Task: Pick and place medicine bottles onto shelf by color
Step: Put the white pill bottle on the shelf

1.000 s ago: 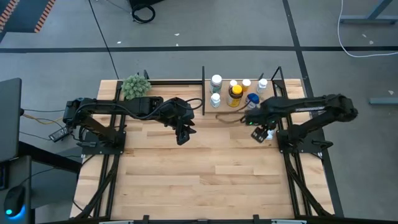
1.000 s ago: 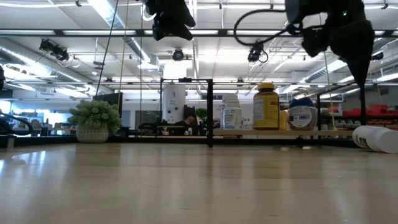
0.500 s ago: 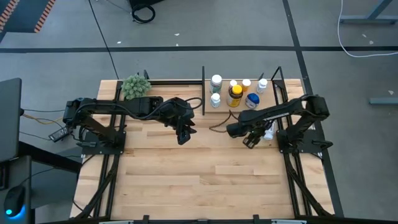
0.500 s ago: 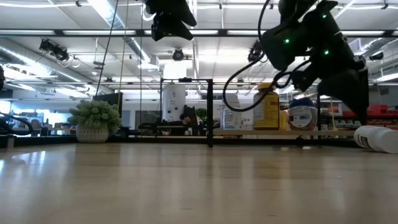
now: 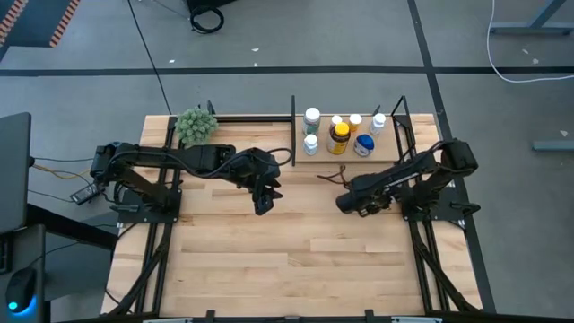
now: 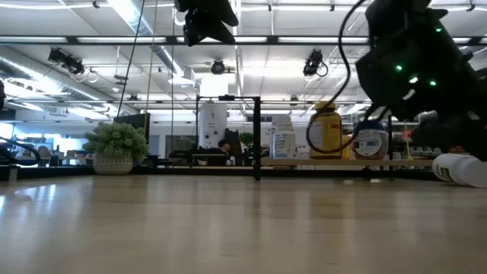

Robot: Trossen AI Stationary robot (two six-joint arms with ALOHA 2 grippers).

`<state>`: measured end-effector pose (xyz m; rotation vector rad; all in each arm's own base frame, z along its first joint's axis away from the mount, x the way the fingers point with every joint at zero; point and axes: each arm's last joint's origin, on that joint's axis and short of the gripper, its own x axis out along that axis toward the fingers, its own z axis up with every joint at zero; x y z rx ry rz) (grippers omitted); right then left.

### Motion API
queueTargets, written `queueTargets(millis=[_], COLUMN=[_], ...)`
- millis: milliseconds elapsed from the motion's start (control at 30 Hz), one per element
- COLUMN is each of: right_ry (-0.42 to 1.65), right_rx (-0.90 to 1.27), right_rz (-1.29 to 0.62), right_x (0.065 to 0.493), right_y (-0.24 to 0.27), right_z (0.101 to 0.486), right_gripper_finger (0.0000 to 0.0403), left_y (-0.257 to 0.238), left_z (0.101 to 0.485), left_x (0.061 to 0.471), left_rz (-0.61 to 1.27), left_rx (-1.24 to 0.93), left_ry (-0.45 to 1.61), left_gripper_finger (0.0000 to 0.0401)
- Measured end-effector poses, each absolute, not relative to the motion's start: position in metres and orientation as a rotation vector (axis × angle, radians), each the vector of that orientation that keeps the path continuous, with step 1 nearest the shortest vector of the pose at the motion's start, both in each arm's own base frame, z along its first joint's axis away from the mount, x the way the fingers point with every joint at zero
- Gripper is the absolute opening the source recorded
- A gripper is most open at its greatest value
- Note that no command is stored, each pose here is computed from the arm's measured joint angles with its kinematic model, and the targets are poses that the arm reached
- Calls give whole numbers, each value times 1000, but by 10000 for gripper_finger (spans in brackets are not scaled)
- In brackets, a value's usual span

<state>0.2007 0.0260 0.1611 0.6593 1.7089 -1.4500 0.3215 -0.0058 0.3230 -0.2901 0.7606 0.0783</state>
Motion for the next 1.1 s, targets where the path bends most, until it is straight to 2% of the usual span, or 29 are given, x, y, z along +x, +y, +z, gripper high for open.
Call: queueTargets(millis=[200, 300, 400, 533, 633, 1100], right_ry=[1630, 1466, 1330, 1253, 1190, 1120], right_rx=[743, 849, 908, 958, 996, 939], right_rz=[-1505, -1499, -1580, -1668, -1663, -1773], right_x=[193, 195, 188, 174, 170, 172], right_y=[27, 27, 24, 22, 21, 16], right_z=[162, 170, 175, 172, 167, 154], right_gripper_finger=[264, 264, 264, 264, 264, 264], left_y=[-6, -6, -6, -6, -6, -6], left_z=[322, 322, 322, 321, 321, 319], left_x=[321, 321, 320, 320, 320, 318], left_rz=[70, 70, 71, 72, 71, 76], left_rx=[-265, -265, -266, -266, -265, -265], left_ry=[770, 772, 779, 785, 784, 819], left_gripper_finger=[172, 172, 172, 172, 172, 172])
